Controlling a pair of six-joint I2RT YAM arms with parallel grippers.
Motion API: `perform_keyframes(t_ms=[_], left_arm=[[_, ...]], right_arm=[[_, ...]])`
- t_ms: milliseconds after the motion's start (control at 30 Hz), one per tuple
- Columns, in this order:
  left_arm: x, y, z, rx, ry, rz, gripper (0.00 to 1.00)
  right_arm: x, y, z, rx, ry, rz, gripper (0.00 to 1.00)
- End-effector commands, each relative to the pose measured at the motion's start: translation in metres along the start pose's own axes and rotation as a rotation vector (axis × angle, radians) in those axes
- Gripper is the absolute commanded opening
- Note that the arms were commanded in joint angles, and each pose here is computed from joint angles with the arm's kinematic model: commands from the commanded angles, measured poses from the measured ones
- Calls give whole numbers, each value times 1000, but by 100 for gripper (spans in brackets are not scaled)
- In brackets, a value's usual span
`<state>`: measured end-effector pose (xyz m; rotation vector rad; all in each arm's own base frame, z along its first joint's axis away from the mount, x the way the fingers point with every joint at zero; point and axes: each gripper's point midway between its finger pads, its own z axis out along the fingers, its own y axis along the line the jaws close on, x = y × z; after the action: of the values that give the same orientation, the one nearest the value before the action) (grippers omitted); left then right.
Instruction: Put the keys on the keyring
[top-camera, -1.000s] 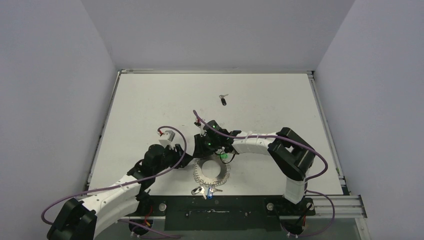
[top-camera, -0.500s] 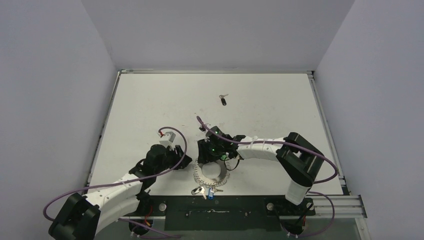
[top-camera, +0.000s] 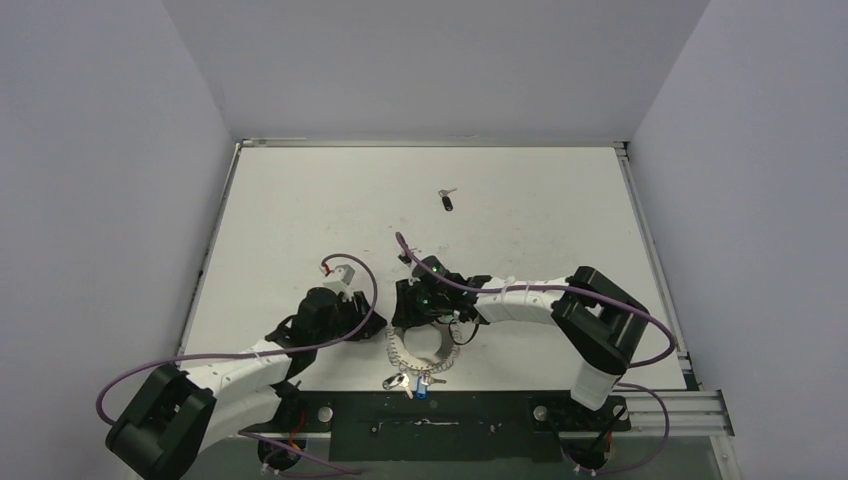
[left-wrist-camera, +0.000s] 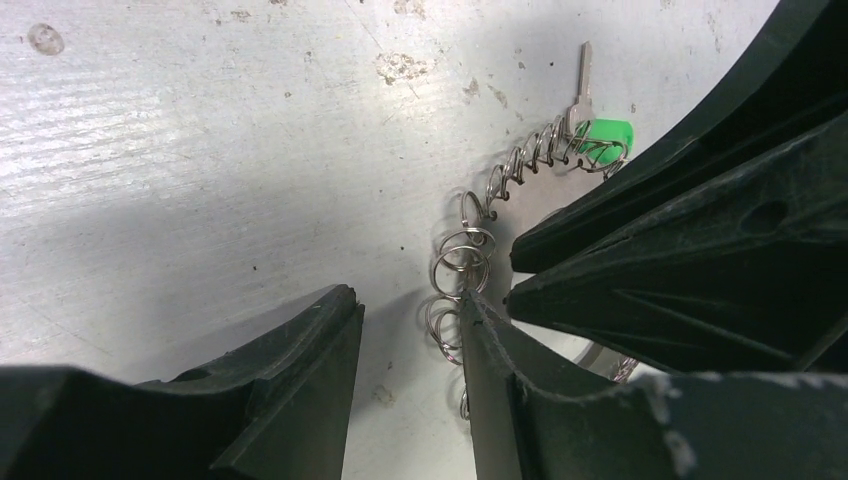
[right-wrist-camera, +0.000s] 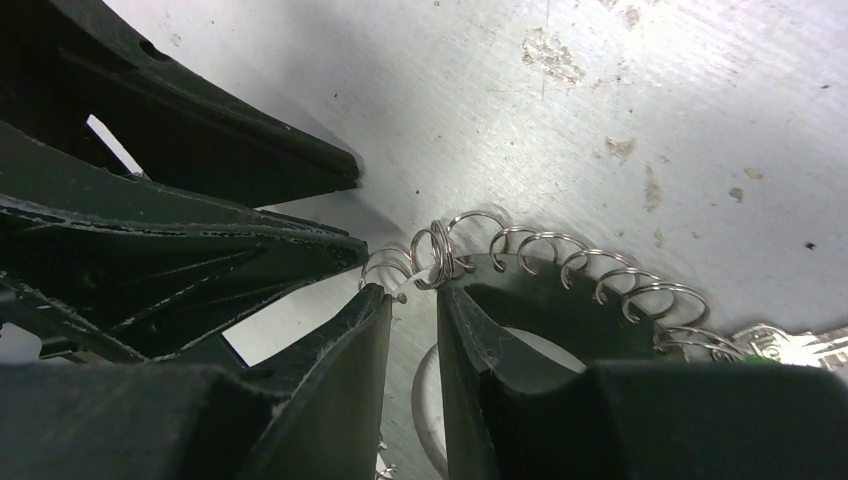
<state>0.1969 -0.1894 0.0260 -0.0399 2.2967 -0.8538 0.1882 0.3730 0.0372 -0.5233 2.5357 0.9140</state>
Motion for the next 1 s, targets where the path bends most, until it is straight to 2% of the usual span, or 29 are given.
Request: perform_keyframes(t_ms=[0,367,667,967], left_arm=[[-10,-12,3,49,-33,-15,39],[-4,-11,10,52,-6,-35,39],[-2,-11,11,59,2,-23,33],[-13,-16,-2,80,-54,51,35]], right_arm=[[-11,17,7,-64,-46,-6,26],[-12,13,18,-44,-40,-9,31],[-18,20,21,-73,-44,-17,22],[-17,32,17,-149,-42,-82,20]])
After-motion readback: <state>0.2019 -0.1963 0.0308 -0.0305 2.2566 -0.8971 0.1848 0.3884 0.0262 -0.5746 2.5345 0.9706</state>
